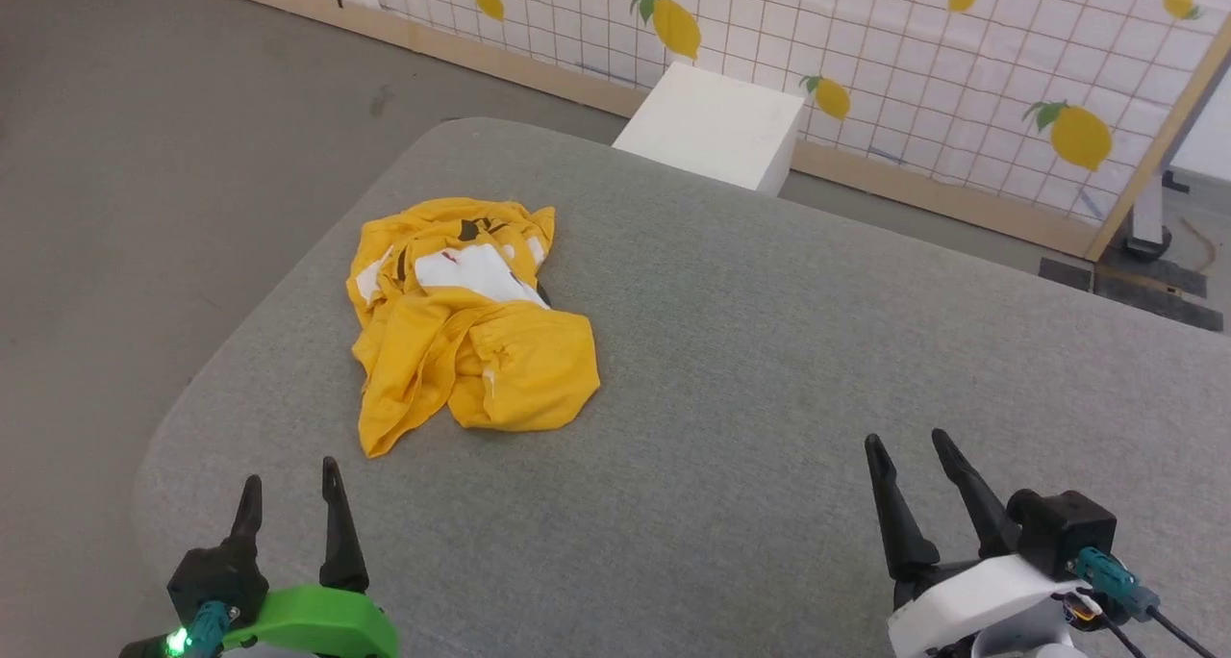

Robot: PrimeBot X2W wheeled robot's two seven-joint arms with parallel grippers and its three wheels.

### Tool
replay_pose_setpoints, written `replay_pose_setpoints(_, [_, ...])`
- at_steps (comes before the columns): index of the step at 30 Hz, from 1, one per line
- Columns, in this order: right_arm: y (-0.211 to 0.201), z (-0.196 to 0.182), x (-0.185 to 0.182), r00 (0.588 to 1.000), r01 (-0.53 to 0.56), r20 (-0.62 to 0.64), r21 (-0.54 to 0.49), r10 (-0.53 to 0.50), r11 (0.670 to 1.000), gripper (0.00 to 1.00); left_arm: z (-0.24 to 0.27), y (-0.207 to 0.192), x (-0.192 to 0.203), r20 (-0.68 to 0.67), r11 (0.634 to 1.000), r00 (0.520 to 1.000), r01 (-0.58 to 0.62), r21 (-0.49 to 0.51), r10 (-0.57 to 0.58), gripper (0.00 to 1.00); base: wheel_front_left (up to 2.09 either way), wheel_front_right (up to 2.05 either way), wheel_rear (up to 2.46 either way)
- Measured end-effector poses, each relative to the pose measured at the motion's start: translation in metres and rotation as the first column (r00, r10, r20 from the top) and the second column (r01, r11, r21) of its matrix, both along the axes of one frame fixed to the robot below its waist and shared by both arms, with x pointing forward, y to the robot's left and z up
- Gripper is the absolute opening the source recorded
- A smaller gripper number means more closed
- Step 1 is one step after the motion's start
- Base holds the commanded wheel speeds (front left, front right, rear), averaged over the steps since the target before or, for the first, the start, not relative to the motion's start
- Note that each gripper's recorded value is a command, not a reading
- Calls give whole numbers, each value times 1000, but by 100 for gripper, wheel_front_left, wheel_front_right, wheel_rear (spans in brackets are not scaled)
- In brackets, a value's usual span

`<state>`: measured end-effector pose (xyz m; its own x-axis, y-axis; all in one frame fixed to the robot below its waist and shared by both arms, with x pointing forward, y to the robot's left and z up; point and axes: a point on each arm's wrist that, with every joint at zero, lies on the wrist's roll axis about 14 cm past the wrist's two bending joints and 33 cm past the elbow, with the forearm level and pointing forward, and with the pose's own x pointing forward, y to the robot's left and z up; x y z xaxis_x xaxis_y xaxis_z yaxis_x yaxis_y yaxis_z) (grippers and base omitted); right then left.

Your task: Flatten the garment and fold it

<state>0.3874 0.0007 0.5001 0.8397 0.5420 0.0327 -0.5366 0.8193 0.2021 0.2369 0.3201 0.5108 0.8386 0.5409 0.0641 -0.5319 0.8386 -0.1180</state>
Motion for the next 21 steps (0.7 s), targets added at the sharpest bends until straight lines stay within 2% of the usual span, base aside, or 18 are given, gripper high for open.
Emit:
replay_pose_setpoints(13, [16, -5, -6, 999, -47, -5, 0, 47, 999, 100, 1, 11, -21, 10, 998, 998, -57, 29, 56, 100, 0, 0, 0])
replay_pose_setpoints(21, [22, -9, -6, 998, -64, -14, 7, 64, 998, 100, -6, 12, -27, -28, 997, 998, -49, 56, 51, 100, 0, 0, 0])
